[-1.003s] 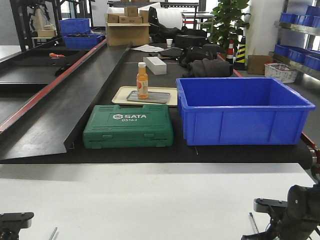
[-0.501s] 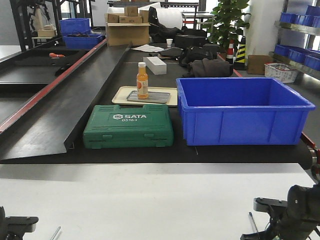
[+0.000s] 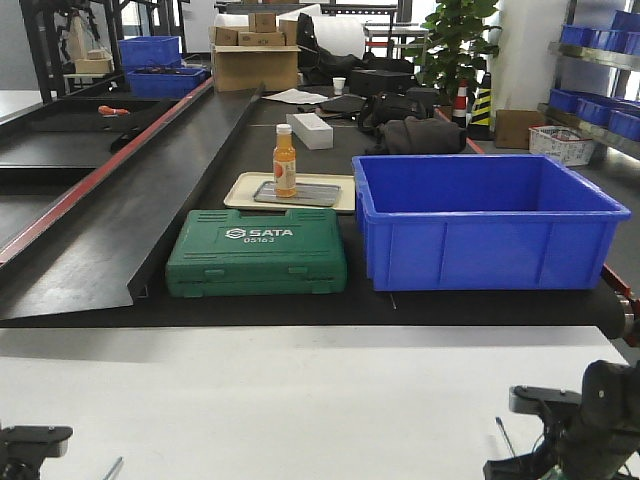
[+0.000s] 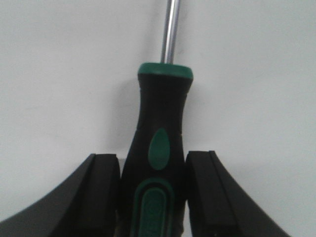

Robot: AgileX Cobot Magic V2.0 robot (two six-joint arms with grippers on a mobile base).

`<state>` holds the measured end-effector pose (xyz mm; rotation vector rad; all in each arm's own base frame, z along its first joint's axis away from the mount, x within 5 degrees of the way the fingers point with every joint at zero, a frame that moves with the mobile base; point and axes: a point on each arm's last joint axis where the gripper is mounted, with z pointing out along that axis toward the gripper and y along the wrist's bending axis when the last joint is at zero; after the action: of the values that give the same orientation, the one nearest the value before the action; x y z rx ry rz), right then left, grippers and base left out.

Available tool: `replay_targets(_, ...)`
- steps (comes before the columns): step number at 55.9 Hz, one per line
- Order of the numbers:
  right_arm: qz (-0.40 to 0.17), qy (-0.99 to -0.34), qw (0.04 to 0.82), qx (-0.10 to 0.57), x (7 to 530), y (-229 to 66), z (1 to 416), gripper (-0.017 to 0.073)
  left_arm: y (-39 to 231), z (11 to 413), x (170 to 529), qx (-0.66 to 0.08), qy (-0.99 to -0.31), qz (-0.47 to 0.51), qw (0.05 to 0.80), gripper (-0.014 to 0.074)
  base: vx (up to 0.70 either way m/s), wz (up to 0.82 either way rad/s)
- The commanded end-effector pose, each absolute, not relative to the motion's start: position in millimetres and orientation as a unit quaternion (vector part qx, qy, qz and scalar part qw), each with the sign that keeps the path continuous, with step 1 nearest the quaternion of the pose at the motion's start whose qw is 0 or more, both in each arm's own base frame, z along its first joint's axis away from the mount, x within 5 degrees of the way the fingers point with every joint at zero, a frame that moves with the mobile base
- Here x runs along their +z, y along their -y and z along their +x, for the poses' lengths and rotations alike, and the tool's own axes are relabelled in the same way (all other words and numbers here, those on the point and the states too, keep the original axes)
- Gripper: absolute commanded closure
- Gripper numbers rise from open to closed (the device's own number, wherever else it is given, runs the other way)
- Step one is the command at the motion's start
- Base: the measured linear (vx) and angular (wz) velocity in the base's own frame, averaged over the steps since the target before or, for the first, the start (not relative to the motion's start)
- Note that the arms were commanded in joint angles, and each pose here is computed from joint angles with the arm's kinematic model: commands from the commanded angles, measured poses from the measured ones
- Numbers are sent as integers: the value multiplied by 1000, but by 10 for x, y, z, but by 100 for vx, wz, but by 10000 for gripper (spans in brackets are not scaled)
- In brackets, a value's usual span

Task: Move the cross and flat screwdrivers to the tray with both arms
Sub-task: 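Lift both screwdrivers upright off the table with both grippers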

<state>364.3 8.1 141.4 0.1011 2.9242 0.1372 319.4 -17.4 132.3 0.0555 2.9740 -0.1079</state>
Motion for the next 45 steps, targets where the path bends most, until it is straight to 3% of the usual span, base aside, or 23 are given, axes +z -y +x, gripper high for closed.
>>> replay_targets(1, 27, -978, 201, 50, 2007, -74, 3648, 559, 169, 3239, 1902, -41, -979, 11, 201, 596, 0, 0)
replay_targets(9, 12, -962, 269, 46, 2429, -70, 3457, 559, 163, 3123, 2379, -42, -958, 13, 283, 596, 0, 0)
replay_targets(25, 14, -902, 430, 40, 3011, -53, 2665, 559, 144, 2574, 3354, -45, -892, 15, 449, 596, 0, 0)
replay_targets(33, 14, -875, 481, 48, 3290, -63, 2213, 559, 137, 2239, 3581, -53, -859, 9, 509, 596, 0, 0)
replay_targets(45, -15, -835, 549, 38, 3644, -72, 1662, 559, 123, 1650, 3625, -65, -816, 1, 574, 596, 0, 0)
